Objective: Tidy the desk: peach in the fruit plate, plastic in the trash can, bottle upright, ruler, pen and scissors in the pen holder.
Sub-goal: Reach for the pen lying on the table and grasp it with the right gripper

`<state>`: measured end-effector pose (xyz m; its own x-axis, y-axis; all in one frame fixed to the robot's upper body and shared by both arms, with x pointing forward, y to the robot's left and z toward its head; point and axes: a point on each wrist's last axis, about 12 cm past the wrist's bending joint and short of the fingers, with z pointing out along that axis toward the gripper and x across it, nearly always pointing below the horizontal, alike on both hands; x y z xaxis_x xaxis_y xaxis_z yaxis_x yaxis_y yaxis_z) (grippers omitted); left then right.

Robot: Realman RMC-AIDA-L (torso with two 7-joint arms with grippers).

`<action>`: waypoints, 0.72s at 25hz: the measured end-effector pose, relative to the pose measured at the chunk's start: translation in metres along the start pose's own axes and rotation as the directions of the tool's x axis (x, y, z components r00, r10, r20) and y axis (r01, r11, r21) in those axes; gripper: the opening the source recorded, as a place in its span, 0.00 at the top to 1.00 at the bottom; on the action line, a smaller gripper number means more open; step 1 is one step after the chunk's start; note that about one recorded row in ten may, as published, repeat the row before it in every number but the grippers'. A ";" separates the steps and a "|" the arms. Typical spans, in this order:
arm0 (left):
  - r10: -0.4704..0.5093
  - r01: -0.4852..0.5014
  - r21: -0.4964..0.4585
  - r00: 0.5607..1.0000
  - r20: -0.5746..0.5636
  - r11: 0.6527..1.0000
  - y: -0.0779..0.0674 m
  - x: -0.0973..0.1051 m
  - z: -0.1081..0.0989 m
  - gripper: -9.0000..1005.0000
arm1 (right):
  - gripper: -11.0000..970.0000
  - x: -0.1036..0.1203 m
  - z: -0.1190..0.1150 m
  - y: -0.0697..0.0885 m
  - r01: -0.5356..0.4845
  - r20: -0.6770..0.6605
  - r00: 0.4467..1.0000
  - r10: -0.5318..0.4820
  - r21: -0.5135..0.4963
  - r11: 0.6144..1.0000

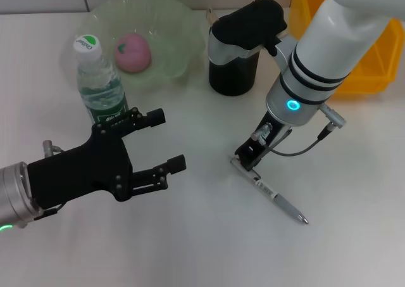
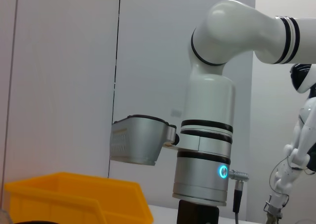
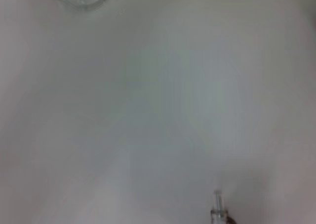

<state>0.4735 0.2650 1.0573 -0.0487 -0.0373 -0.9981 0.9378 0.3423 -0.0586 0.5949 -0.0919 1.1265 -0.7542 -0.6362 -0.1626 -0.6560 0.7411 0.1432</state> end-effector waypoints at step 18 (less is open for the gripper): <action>0.010 -0.010 -0.002 1.000 -0.009 1.000 0.004 -0.001 0.004 0.17 | 0.62 0.002 -0.004 -0.002 -0.016 0.017 1.000 0.017 -0.013 1.000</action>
<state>0.4789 0.2631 1.0584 -0.0423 -0.0254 -0.9988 0.9374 0.3450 -0.0485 0.5946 -0.0961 1.1298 -0.7645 -0.6200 -0.1768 -0.6438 0.7486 0.1584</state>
